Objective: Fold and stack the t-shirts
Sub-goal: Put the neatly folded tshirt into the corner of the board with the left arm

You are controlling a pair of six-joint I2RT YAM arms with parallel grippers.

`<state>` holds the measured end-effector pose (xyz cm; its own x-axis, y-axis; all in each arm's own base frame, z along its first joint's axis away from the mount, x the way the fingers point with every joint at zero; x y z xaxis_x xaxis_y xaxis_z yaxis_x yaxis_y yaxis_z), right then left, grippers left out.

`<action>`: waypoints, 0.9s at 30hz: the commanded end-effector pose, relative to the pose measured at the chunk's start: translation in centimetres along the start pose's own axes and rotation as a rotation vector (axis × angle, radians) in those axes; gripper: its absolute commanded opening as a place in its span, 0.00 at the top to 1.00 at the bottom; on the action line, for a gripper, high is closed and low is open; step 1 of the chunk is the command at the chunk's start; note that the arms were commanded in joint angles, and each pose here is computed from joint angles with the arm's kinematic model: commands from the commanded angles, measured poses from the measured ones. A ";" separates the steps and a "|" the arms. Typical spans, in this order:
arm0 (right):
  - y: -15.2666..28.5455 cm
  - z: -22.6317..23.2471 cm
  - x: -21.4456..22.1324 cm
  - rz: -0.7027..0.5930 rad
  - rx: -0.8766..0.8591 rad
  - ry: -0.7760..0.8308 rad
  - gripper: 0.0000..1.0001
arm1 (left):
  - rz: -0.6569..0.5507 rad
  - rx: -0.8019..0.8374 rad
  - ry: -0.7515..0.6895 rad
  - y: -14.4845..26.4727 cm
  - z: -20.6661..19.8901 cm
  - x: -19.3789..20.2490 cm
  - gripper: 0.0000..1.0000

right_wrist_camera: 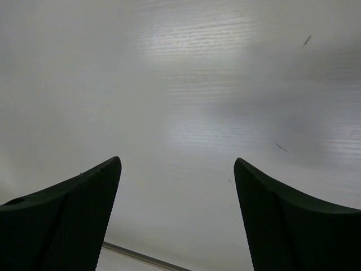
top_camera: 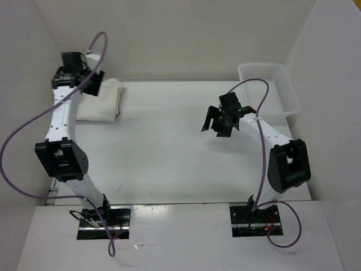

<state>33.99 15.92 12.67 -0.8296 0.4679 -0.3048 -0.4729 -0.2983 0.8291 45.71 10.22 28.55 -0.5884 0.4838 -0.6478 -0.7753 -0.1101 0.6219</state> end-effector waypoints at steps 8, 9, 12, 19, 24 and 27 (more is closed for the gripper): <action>6.3 -1.2 0.4 -0.132 -0.021 0.041 0.02 | -0.047 0.719 -0.268 1.5 -27.2 -0.6 0.47; 6.7 -1.3 0.6 -0.137 -0.027 0.041 0.02 | -0.055 0.740 -0.293 1.6 -28.7 -0.5 0.47; 6.9 -1.3 0.8 -0.141 -0.034 0.007 0.02 | -0.045 0.829 -0.413 2.6 -34.8 1.1 0.47; 9.3 -2.5 1.9 -0.185 -0.033 -0.054 0.01 | -0.010 0.949 -0.538 4.7 -41.6 3.9 0.48; 10.6 -3.8 3.7 -0.198 -0.052 -0.094 0.01 | 0.028 0.975 -0.559 4.6 -42.8 5.6 0.48; 12.0 -3.4 3.8 -0.227 -0.103 -0.112 0.01 | 0.026 0.980 -0.567 4.8 -43.0 5.6 0.48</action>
<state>24.62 11.84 18.58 -0.7072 0.5786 -0.4064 -0.6355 -0.2681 0.7240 28.92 -24.42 9.32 -0.2271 0.8498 -0.4758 -0.1141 0.4619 0.8795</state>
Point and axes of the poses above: each gripper's point midway between its finger pads, its own y axis back along the fingers, its own z axis along the line the jaws close on, x = y × z, the point moved 2 cm from there along y, back along the fingers, and after that the axes turned 11 degrees about -y, right-handed, at the moved point
